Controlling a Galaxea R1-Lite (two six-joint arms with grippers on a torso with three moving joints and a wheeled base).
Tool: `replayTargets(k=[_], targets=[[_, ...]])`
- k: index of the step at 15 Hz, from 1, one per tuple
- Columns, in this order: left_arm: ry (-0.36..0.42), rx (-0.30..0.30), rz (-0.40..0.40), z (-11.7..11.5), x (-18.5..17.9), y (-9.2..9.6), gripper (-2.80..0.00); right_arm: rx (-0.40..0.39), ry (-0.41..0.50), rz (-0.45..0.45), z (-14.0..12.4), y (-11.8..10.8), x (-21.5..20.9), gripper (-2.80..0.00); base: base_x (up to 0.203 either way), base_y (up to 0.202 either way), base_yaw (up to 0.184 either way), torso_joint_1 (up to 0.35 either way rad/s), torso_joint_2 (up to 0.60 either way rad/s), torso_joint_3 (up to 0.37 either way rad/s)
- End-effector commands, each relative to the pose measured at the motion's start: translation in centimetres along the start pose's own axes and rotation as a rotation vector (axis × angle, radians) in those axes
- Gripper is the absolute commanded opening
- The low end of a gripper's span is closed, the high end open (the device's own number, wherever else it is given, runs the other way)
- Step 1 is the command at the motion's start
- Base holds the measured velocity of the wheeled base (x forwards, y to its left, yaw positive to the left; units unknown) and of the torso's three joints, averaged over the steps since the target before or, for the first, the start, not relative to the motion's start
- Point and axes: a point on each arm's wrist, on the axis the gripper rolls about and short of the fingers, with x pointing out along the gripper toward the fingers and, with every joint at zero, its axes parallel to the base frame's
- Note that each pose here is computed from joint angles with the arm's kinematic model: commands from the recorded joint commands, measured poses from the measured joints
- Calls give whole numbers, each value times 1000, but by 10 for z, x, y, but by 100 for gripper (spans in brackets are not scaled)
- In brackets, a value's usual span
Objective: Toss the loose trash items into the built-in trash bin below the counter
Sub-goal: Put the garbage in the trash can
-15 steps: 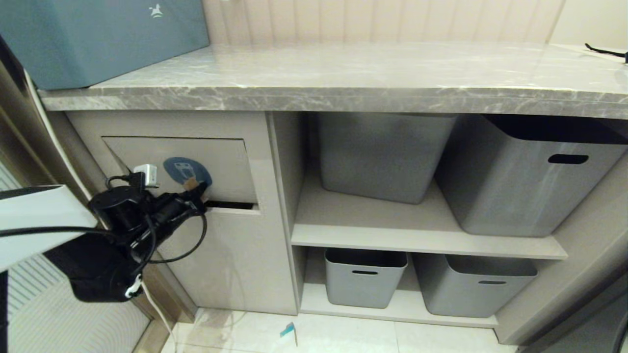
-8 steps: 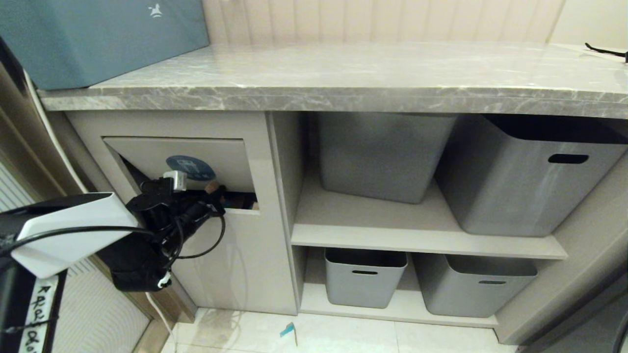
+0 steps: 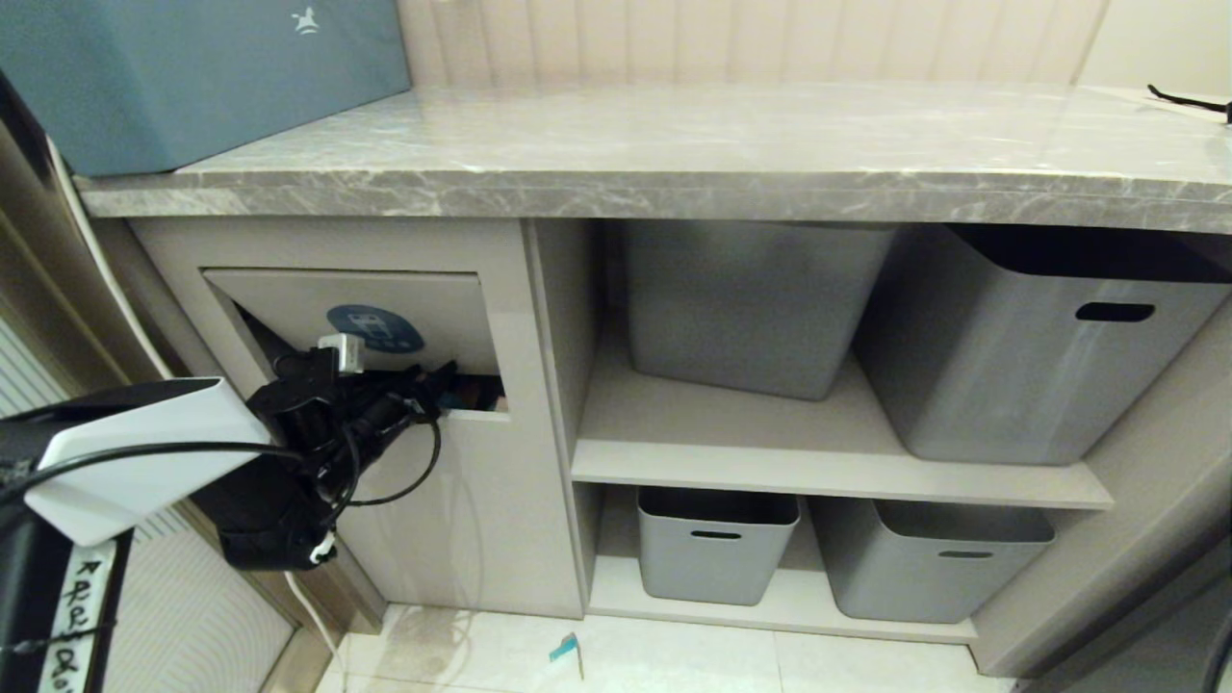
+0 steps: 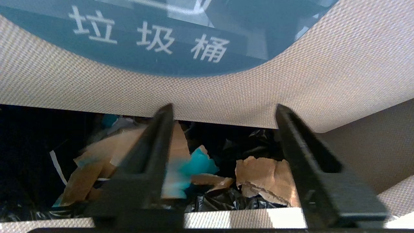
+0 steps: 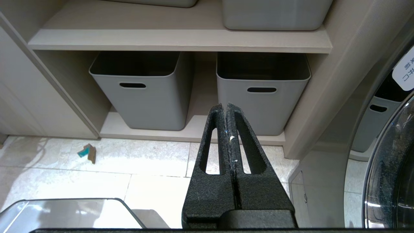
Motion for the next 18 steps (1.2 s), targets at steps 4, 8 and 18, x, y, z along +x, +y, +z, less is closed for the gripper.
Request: replayTargets(k=[4, 8, 18], targets=[[-44, 9, -12, 21, -4, -9, 0, 0, 2, 0, 0, 0, 0, -280, 0, 0, 0, 0, 0, 0], [16, -22, -44, 29, -31, -32, 0, 0, 2, 0, 0, 0, 0, -280, 0, 0, 0, 0, 0, 0], [120, -54, 19, 64, -145, -62, -280, 0, 2, 2, 0, 0, 0, -280, 0, 0, 0, 0, 0, 0]])
